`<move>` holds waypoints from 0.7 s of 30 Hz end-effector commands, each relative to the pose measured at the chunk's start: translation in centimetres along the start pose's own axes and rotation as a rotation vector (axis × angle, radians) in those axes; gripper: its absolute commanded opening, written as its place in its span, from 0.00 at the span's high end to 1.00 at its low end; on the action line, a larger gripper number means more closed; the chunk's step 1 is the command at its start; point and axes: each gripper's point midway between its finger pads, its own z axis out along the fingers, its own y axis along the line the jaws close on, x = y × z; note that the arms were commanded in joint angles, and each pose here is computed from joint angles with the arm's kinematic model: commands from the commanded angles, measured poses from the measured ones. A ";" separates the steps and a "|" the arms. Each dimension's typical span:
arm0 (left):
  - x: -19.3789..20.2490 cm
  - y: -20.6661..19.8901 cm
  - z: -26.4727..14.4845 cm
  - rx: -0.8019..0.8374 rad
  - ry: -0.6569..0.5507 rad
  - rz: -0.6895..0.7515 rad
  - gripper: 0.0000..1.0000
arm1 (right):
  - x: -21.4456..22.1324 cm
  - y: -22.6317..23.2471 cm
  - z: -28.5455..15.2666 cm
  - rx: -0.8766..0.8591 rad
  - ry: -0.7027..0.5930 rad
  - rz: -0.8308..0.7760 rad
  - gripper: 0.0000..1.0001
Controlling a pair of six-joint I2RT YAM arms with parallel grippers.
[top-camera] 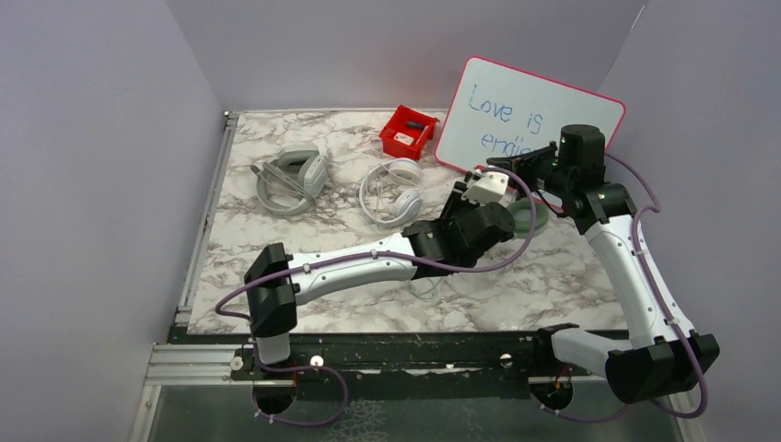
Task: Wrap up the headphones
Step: Wrap the headphones cable around the headphones.
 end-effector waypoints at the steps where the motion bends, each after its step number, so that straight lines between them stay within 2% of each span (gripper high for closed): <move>1: 1.5 0.3 1.9 -0.058 0.028 0.039 0.55 | -0.4 3.4 -1.1 -0.099 -0.038 -0.024 0.99; 5: 2.5 1.2 3.3 -0.078 0.053 0.033 0.55 | -0.3 3.5 -1.3 -0.099 -0.038 -0.029 0.99; 9: 2.0 1.4 4.2 -0.081 0.054 0.039 0.62 | -0.1 3.2 -1.3 -0.096 -0.034 -0.030 0.99; 14: 1.5 1.9 4.9 -0.090 0.052 0.042 0.85 | 0.1 3.0 -1.5 -0.101 -0.030 -0.038 0.99; 15: 1.2 2.1 4.9 -0.093 0.047 0.039 0.93 | 0.2 3.0 -1.6 -0.103 -0.030 -0.042 0.99; 16: 0.9 2.3 4.8 -0.093 0.044 0.038 1.00 | 0.1 3.0 -1.6 -0.106 -0.033 -0.050 0.97; 19: -0.6 3.2 4.1 -0.097 0.022 0.012 1.00 | 0.4 3.2 -1.7 -0.140 -0.026 -0.095 0.82; 21: -1.5 3.8 3.3 -0.092 0.008 -0.008 1.00 | 0.6 3.3 -1.7 -0.168 -0.015 -0.137 0.67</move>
